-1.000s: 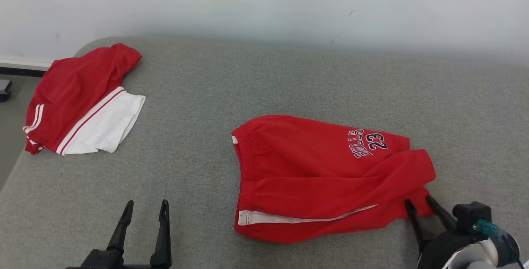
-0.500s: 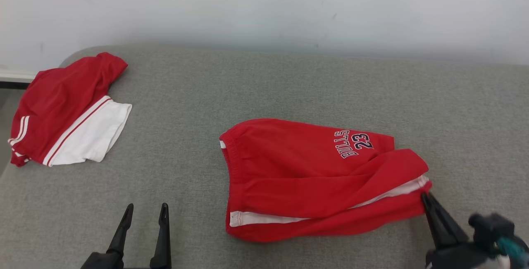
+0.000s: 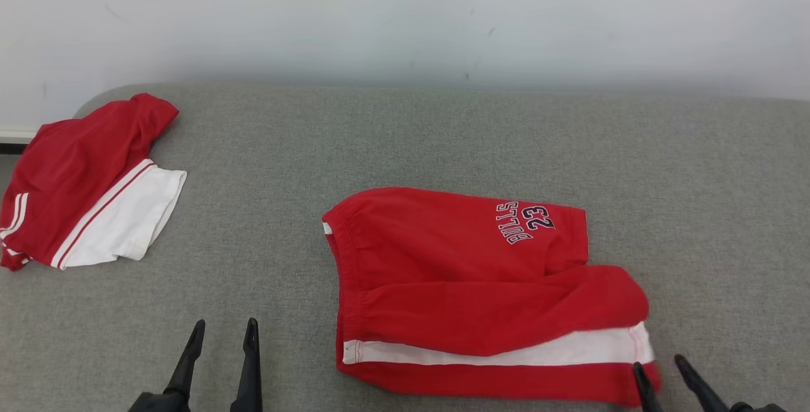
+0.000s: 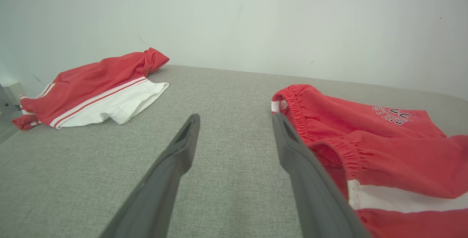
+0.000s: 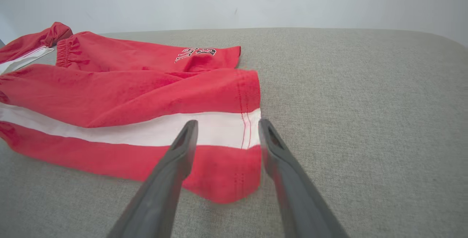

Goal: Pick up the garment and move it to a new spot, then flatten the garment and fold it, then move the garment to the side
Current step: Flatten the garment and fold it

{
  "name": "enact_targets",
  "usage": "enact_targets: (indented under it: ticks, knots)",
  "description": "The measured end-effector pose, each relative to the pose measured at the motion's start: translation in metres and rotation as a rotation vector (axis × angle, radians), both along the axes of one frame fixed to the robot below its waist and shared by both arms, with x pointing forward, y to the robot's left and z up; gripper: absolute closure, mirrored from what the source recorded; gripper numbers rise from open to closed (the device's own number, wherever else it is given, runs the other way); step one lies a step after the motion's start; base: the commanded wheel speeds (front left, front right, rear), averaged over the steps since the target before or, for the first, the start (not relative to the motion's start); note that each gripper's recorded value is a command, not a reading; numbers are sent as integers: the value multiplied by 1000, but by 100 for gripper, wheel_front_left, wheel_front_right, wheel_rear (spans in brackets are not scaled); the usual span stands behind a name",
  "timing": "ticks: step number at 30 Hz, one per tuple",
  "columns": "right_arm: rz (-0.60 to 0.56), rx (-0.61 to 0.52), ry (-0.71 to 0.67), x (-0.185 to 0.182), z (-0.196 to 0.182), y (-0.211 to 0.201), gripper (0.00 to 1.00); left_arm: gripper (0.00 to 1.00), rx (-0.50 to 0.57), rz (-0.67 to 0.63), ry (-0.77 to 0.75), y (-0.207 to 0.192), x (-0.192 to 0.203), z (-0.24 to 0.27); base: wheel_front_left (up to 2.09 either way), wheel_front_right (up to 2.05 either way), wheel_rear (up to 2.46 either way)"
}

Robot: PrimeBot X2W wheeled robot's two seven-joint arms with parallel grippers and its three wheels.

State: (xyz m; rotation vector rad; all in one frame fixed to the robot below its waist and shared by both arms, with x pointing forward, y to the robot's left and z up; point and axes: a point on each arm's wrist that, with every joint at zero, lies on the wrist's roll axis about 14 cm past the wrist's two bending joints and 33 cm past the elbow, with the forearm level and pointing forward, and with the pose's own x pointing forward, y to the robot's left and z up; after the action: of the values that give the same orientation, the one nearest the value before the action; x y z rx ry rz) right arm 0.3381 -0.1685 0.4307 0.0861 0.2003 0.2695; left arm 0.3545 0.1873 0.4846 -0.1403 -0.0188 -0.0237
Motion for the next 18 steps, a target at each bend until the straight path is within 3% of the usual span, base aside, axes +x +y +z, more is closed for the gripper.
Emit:
enact_targets:
  ticks: [18]
  knots:
    - [-82,13,-109,14,31,-15,0,0,11,24,-23,8,-10,7,0,0,0]
